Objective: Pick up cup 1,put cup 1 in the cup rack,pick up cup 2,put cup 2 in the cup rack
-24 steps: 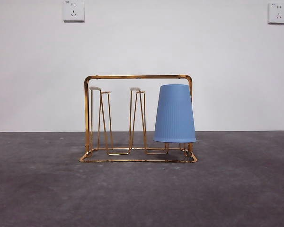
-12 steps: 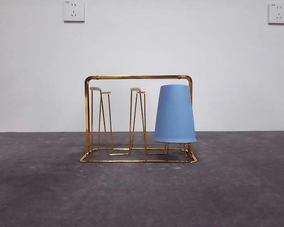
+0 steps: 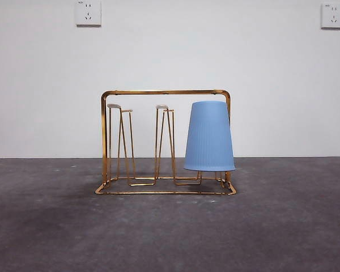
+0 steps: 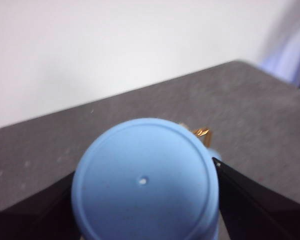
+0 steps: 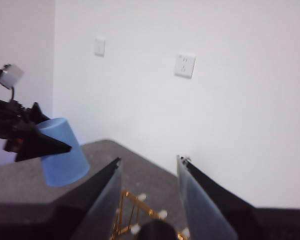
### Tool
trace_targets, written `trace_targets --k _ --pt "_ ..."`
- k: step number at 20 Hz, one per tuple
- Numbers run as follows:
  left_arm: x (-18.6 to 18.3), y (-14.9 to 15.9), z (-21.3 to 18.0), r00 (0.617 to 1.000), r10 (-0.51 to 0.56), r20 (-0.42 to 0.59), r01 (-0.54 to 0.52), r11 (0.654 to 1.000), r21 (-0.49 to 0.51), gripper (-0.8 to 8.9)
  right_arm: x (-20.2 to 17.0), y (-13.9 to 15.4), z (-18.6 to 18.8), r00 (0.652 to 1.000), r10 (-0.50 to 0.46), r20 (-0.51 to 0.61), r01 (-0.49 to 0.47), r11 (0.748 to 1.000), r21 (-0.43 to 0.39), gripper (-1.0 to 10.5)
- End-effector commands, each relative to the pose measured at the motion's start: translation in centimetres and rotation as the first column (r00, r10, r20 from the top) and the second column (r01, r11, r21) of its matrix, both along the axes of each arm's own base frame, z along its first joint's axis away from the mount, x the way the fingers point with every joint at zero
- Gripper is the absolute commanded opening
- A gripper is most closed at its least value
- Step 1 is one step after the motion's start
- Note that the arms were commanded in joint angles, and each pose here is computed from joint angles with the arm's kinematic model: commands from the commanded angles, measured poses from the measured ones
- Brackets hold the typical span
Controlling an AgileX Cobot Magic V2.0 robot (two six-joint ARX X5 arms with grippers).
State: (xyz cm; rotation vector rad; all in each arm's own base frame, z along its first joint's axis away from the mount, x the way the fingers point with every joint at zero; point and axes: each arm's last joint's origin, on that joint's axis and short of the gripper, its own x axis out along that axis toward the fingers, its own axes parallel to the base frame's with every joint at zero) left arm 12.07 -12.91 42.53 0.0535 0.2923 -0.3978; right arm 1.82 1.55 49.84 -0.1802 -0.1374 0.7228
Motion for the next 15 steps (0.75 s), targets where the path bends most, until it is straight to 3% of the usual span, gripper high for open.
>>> trace_targets --k 1,11,15 --pt "1.1 -1.2 -2.2 1.0 0.016 -0.001 -0.016 0.999 0.041 -0.07 0.0 0.1 -0.4 0.999 0.0 -0.033 -0.001 1.0 -0.01 1.9" --pt "6.3 -3.0 -5.8 0.992 0.117 -0.044 -0.109 0.982 0.151 -0.08 0.0 0.0 -2.0 0.983 -0.013 -0.184 -0.006 0.995 -0.098 1.9" --pt "8.5 -2.9 -6.7 0.992 0.091 -0.082 -0.08 0.989 0.123 -0.08 -0.1 -0.1 -3.0 0.965 -0.029 -0.26 -0.012 0.988 -0.154 1.9"
